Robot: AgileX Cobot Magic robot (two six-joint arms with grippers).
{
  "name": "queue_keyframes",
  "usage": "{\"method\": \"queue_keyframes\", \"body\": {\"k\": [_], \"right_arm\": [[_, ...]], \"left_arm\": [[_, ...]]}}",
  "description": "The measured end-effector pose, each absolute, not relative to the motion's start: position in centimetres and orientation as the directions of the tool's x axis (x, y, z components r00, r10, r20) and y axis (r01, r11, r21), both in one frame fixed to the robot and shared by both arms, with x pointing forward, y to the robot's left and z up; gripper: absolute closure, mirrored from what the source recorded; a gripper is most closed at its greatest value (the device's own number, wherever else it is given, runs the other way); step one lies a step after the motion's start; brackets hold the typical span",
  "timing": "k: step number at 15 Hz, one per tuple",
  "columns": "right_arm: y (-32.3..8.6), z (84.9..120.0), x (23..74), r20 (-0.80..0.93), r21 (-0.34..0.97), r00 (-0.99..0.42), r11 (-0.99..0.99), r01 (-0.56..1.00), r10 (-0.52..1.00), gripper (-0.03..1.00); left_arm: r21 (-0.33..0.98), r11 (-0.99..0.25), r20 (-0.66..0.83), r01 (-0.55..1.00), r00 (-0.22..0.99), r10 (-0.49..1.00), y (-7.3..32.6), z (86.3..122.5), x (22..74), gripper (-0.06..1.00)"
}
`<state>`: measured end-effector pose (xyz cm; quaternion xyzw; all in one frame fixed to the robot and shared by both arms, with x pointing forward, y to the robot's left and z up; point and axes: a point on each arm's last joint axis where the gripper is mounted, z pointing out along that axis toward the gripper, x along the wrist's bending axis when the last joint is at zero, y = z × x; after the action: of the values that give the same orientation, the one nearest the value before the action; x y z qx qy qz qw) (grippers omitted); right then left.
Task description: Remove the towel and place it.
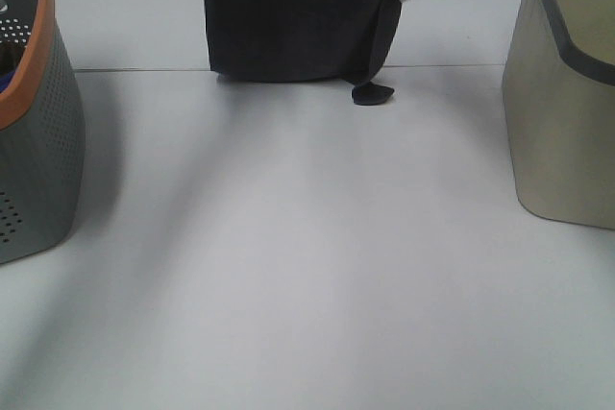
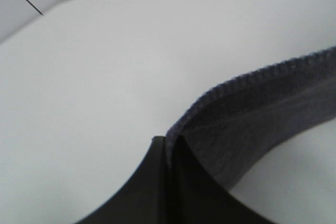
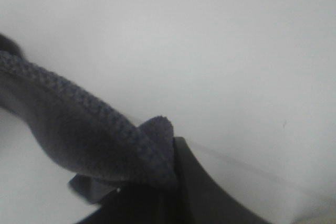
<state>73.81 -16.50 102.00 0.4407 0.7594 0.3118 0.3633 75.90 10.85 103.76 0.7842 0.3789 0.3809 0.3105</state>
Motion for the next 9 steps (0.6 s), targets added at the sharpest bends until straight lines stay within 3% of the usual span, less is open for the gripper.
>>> {"method": "queue_keyframes", "body": {"k": [2,3,6,9], "right_arm": [[-15.5,100.6,72.1,-0.163,0.677,-0.407,0.402,0.617,0.899,0.94],[-14.5,99.7,70.2,-0.030,0.539,-0.503,0.438,0.720,0.864,0.94],[-14.4,98.9,68.1,0.069,0.357,-0.583,0.526,0.772,0.809,0.94],[-14.7,98.6,66.5,0.135,0.201,-0.606,0.577,0.791,0.784,0.94]], "left_arm": [[0.648,-0.573,0.324,0.502,0.500,0.803,9.9,102.2,74.3,0.94],[0.529,-0.599,0.251,0.602,0.563,0.787,9.8,101.1,72.9,0.94],[0.353,-0.621,0.136,0.699,0.619,0.774,10.0,100.0,71.0,0.94],[0.315,-0.598,0.012,0.737,0.627,0.779,9.4,99.6,70.0,0.94]]}}
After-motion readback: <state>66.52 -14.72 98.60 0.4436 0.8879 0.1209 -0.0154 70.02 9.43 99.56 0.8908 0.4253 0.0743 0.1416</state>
